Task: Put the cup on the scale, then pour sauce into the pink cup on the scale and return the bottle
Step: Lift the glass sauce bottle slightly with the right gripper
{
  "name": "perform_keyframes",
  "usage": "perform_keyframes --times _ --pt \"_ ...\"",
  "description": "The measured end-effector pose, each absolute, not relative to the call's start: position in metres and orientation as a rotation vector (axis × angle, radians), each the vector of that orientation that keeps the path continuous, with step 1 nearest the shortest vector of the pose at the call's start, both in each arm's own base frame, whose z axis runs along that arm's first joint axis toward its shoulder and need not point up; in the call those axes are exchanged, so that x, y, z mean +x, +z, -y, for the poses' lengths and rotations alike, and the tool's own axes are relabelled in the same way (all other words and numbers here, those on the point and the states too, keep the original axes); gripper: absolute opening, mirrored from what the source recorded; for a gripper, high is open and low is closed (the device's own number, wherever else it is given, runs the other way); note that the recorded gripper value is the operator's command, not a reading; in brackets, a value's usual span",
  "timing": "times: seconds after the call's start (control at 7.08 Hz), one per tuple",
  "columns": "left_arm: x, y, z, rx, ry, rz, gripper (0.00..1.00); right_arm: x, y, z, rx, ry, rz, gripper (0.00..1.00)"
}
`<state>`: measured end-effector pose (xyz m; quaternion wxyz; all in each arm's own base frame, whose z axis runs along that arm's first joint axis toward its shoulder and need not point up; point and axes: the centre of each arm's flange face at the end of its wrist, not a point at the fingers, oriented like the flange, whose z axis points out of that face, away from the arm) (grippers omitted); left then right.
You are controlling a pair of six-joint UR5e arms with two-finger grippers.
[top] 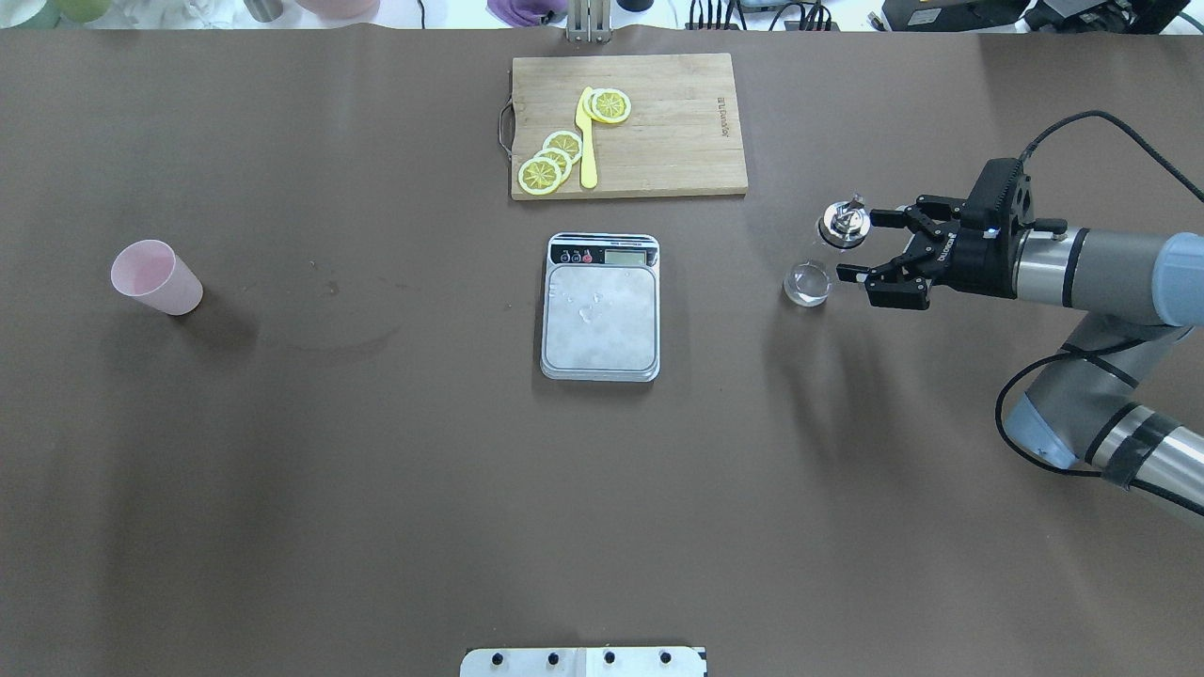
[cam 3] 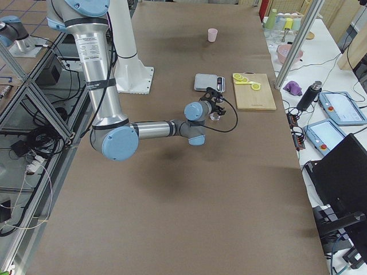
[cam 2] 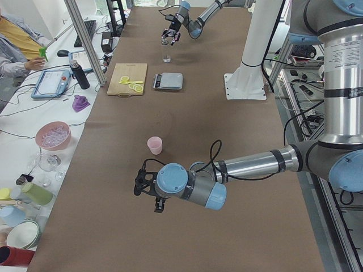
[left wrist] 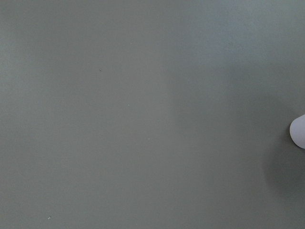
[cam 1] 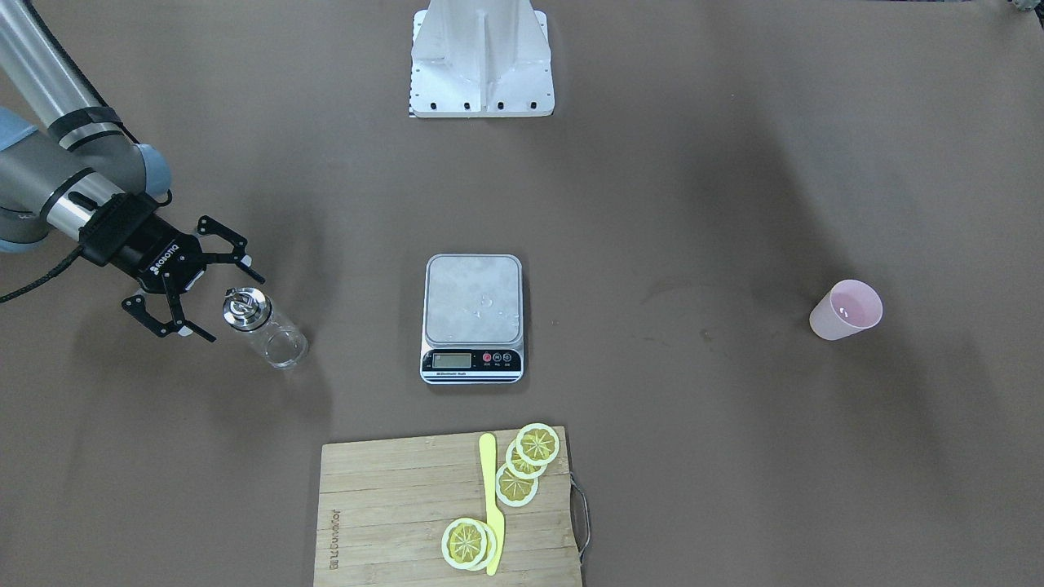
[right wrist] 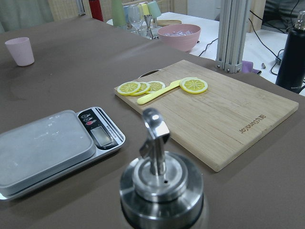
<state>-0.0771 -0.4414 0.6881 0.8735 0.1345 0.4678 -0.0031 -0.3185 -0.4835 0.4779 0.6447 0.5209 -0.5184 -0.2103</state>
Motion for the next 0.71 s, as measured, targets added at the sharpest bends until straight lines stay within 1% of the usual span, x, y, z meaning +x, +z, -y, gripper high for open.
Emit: perform_keyframes --times 0.71 --pt "-0.077 0.687 0.444 0.283 -0.005 -0.977 0.99 -0.346 0.476 0.480 1.199 -0.420 1.188 0.97"
